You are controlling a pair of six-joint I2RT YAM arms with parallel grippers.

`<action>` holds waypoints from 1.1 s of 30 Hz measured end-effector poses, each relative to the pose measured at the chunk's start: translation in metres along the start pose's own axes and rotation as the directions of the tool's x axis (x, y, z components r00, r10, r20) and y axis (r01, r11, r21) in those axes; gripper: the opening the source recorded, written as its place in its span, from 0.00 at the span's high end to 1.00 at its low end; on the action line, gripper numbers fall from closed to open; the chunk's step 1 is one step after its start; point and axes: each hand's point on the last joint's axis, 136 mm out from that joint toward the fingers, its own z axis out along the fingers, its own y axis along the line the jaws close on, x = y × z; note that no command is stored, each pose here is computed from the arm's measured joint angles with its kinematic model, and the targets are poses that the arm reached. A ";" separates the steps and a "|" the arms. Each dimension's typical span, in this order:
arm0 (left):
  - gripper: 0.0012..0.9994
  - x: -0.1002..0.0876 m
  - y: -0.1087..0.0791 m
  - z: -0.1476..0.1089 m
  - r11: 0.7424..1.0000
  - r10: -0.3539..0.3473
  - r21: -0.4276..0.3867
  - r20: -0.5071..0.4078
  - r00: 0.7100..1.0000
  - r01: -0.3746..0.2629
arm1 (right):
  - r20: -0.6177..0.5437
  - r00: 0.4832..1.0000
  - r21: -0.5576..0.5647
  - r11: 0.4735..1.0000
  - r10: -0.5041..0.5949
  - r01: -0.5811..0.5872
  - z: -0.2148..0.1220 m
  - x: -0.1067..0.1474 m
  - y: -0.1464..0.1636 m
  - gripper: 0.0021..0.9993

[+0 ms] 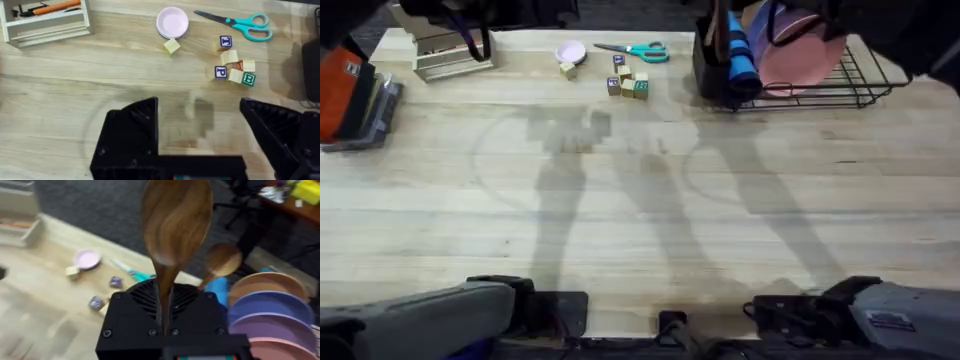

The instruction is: Pick up the spoon on the table one by one and put them onto the rack

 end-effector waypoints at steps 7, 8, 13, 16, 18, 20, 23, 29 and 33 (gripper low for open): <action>0.01 0.000 0.000 0.000 1.000 0.000 0.000 0.000 1.000 0.000 | 0.048 0.999 0.085 0.996 0.010 -0.014 0.019 -0.003 -0.031 0.97; 0.01 0.000 0.000 0.000 1.000 0.000 0.000 0.002 1.000 0.000 | 0.050 0.999 0.092 0.996 0.010 -0.015 0.024 -0.002 -0.033 0.97; 0.01 -0.001 0.000 0.000 1.000 0.000 0.001 0.004 1.000 0.000 | 0.055 0.998 0.097 0.995 0.009 -0.014 0.048 0.009 -0.032 0.97; 0.01 -0.001 0.000 0.000 1.000 0.000 0.001 0.003 1.000 0.000 | 0.057 0.998 0.097 0.995 0.009 -0.014 0.061 0.016 -0.030 0.97; 0.01 -0.001 0.000 0.000 1.000 0.000 0.001 0.003 1.000 0.000 | 0.061 0.998 0.099 0.995 0.009 -0.015 0.069 0.020 -0.030 0.97; 0.01 -0.001 0.000 0.000 1.000 0.000 0.001 0.003 1.000 0.000 | 0.058 0.998 0.102 0.995 0.010 -0.015 0.075 0.025 -0.030 0.97; 0.01 -0.001 0.000 0.000 1.000 0.000 0.001 0.003 1.000 0.000 | 0.043 0.999 0.111 0.994 0.012 -0.017 0.083 0.034 -0.035 0.97; 0.01 -0.001 0.000 0.000 1.000 0.000 0.001 0.003 1.000 0.000 | 0.011 1.000 0.126 0.992 0.016 -0.017 0.091 0.049 -0.043 0.97; 0.01 -0.001 0.000 0.000 1.000 0.000 0.001 0.004 1.000 0.000 | -0.008 1.000 0.125 0.992 0.015 -0.014 0.092 0.053 -0.043 0.96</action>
